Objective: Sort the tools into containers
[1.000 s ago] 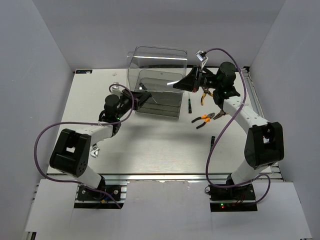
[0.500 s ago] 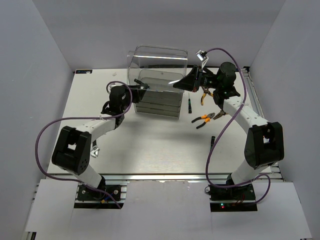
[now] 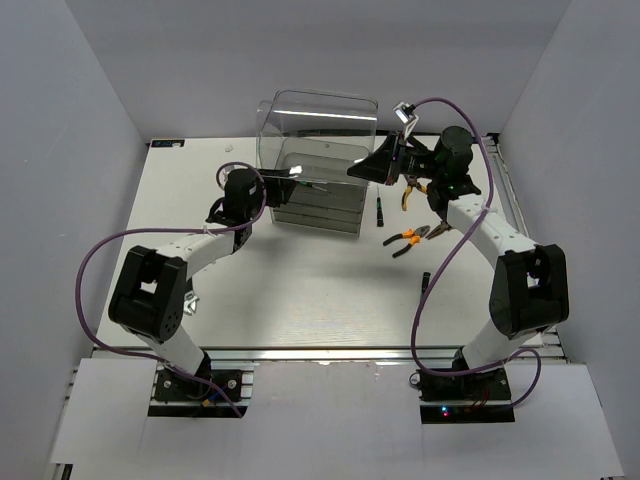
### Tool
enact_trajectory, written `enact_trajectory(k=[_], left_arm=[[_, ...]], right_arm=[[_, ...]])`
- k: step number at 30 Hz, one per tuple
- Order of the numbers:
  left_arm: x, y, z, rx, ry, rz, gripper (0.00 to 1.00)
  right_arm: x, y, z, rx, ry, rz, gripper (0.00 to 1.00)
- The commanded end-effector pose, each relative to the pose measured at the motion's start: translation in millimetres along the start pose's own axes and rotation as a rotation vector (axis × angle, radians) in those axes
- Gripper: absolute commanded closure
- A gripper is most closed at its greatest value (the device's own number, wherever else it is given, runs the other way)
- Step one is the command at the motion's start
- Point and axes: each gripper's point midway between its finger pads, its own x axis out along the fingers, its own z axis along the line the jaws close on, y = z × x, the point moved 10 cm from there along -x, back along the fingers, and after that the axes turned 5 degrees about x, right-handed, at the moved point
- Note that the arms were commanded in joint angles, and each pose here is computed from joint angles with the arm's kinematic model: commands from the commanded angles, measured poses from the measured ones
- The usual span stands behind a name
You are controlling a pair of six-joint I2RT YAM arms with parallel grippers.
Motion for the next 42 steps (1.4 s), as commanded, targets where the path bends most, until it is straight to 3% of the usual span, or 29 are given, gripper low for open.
enact_trajectory(k=[1, 5, 12, 26, 30, 31, 38, 42], left_arm=[[-6, 4, -17, 0.003, 0.035, 0.026, 0.56], [-15, 8, -19, 0.007, 0.046, 0.047, 0.57], [-46, 13, -20, 0.022, 0.089, 0.072, 0.69], [-60, 17, -44, 0.079, 0.264, 0.121, 0.69], [-57, 19, -55, 0.126, 0.342, 0.143, 0.69], [-56, 21, -58, 0.154, 0.371, 0.157, 0.69], [-62, 23, -82, 0.254, 0.496, 0.166, 0.69], [-68, 24, -87, 0.281, 0.537, 0.168, 0.68]], right_arm=[[-7, -35, 44, -0.332, -0.068, -0.121, 1.00], [-7, -35, 44, -0.337, -0.071, -0.117, 1.00], [-8, -34, 43, -0.339, -0.068, -0.116, 1.00], [-8, -32, 40, -0.343, -0.056, -0.105, 1.00], [-9, -30, 41, -0.348, -0.052, -0.097, 0.88], [-9, -30, 41, -0.359, -0.050, -0.094, 0.78], [-20, -23, 41, -0.415, 0.013, -0.063, 0.41], [-37, -15, 33, -0.431, 0.056, -0.043, 0.33]])
